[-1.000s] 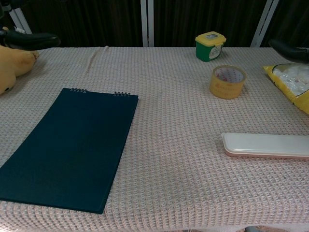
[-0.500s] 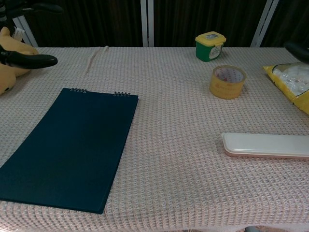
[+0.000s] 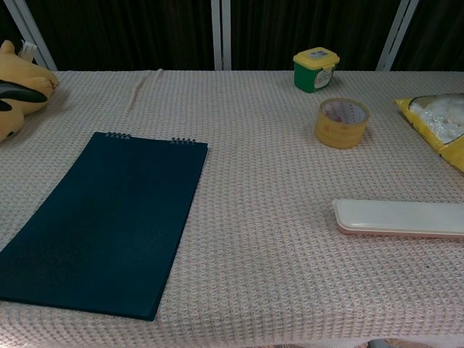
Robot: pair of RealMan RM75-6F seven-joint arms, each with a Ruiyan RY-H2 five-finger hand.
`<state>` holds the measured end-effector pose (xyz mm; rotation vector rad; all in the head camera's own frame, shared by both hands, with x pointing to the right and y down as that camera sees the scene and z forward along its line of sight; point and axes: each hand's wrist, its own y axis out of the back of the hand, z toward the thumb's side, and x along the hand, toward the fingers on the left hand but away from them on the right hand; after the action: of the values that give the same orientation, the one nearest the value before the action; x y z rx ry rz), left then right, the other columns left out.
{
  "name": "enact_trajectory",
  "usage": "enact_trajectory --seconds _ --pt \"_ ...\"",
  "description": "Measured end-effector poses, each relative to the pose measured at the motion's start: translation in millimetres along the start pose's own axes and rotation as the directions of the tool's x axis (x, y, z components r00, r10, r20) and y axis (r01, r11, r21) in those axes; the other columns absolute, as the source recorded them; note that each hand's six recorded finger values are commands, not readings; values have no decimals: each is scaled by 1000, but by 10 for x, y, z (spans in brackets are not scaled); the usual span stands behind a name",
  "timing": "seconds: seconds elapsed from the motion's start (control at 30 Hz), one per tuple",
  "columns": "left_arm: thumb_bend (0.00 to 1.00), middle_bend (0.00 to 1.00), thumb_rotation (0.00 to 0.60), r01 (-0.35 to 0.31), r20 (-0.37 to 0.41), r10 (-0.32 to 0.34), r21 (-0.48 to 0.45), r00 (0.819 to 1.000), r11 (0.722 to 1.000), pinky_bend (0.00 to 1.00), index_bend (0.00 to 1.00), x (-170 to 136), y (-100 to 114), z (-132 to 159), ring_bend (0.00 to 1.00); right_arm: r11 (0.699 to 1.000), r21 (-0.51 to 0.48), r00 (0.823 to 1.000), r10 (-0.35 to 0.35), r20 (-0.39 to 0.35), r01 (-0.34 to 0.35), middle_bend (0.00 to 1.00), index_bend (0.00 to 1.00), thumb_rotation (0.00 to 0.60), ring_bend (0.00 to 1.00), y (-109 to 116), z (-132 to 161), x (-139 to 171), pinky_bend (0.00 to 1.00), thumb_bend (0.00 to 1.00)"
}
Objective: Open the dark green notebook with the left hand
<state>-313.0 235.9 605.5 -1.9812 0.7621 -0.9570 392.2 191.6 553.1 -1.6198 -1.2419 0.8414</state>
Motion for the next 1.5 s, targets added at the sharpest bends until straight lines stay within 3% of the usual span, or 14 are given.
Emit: enact_trajectory --seconds 0.17,0.4,0.6,1.2,1.5 --pt "195 105 600 56 -67 -48 136 997 989 149 135 -367 -210 -19 31 999 39 1000 -2 24 1 0 0 600 0 200 -81 259 0 327" --pt "194 105 600 163 -61 -157 131 986 978 148 175 -389 -520 53 31 997 66 1000 -27 9 26 0 0 600 0 408 -51 348 0 327" --pt "194 105 600 231 -28 -229 99 973 968 148 175 -290 -733 130 31 997 73 999 -38 18 37 0 0 600 0 439 -43 321 0 327" --pt "196 109 600 245 -17 -245 54 969 968 148 213 -181 -894 109 31 996 82 999 -22 32 19 0 0 600 0 372 -72 304 0 327" --pt "284 119 600 239 -11 -239 34 971 970 148 274 -131 -920 110 31 997 80 999 -8 41 5 0 0 600 0 324 -105 313 0 327"
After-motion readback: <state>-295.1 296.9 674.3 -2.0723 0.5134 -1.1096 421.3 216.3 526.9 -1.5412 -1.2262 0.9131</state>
